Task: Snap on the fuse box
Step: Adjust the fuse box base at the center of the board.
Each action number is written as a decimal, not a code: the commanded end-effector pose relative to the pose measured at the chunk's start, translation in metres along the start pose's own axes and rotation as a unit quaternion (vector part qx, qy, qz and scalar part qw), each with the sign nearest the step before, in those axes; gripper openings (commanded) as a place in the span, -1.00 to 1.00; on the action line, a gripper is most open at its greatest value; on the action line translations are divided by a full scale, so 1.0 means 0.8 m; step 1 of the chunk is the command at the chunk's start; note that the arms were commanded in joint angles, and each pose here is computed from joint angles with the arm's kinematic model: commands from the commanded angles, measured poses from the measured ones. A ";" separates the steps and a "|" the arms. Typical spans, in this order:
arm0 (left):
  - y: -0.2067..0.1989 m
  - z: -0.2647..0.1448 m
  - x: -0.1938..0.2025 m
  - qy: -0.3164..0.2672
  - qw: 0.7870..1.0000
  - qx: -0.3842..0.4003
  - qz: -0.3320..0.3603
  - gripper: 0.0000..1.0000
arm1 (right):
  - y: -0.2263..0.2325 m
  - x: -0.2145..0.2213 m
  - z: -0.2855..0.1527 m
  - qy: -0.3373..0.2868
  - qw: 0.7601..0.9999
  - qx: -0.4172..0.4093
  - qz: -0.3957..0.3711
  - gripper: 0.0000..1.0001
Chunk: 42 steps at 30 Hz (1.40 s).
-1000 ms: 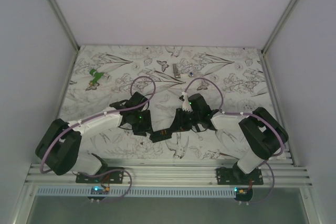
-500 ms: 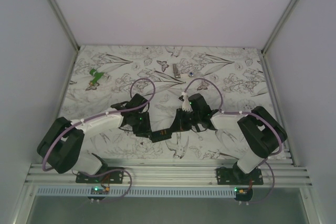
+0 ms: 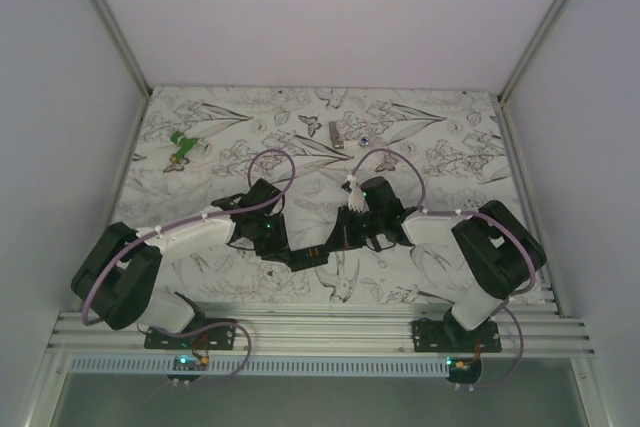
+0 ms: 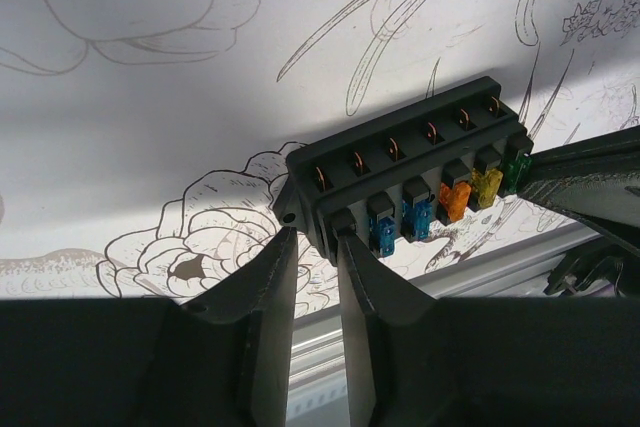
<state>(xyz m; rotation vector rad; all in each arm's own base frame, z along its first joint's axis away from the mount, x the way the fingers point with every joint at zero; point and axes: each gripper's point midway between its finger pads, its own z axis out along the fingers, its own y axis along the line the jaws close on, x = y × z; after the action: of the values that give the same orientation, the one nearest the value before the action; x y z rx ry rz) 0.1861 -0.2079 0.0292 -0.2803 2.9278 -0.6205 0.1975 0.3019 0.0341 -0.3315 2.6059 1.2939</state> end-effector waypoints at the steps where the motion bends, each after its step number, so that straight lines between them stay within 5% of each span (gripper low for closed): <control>1: 0.053 0.015 0.023 0.027 0.996 -0.080 -0.016 -0.51 | -0.100 0.060 -0.007 0.068 0.985 0.155 0.041 -0.88; 28: 0.071 0.017 0.028 0.033 0.995 -0.093 -0.031 -0.55 | -0.183 0.087 -0.055 0.097 0.928 0.355 0.051 -1.00; 35: 0.052 0.011 0.015 0.012 0.997 -0.068 -0.036 -0.55 | -0.104 0.034 -0.024 0.052 0.964 0.261 -0.024 -0.87; 42: 0.020 0.001 -0.004 -0.025 0.998 -0.043 -0.036 -0.50 | 0.009 -0.050 -0.047 -0.042 0.981 0.156 -0.108 -0.44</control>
<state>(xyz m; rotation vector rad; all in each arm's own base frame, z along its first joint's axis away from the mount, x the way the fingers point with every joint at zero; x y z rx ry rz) 0.1907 -0.2114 0.0301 -0.3509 2.8997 -0.6604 0.2112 0.2909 0.0404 -0.4170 2.6710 0.9115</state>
